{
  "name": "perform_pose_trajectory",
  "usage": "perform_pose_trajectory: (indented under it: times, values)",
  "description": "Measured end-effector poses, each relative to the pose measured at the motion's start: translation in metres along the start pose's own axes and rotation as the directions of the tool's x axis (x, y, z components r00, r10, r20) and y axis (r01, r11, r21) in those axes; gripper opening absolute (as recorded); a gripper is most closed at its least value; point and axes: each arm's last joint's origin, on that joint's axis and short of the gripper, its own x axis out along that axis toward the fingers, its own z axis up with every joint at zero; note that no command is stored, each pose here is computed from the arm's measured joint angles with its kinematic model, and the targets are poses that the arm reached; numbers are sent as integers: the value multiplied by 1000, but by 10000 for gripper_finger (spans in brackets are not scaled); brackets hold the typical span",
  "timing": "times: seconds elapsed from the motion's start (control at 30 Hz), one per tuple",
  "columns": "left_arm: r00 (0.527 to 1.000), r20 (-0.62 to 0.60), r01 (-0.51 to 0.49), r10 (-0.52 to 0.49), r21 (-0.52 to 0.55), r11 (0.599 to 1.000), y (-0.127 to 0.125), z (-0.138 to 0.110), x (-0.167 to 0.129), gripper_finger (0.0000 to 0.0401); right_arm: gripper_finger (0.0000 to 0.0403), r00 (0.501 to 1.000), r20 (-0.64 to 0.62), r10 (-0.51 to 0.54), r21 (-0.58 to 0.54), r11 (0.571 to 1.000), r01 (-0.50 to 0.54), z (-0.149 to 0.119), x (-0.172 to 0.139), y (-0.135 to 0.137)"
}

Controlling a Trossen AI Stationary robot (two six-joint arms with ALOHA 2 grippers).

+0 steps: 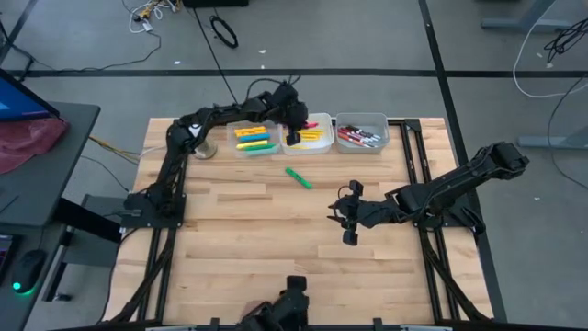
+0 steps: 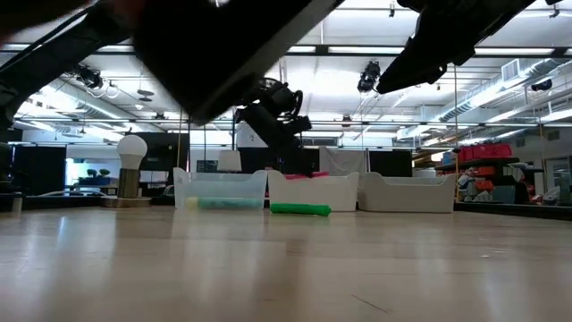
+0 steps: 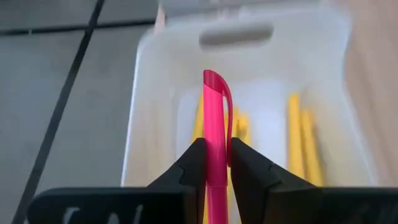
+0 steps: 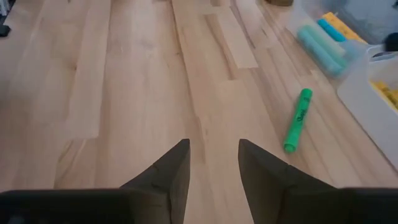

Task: Pick & Place Markers
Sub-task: Put the pink pen into the white bin

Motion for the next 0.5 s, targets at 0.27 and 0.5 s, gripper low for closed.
perform_pose_trajectory:
  times: [0.27,0.5]
  values:
    - [987,-162,5,0,27,1000,-5,-14,0,66,137,1000,12,-25,-10,1000,25,1,1,-2]
    - [991,-133,17,-13,26,1000,-5,-12,1,100,137,1000,12,-26,-12,1000,26,1,1,-2]
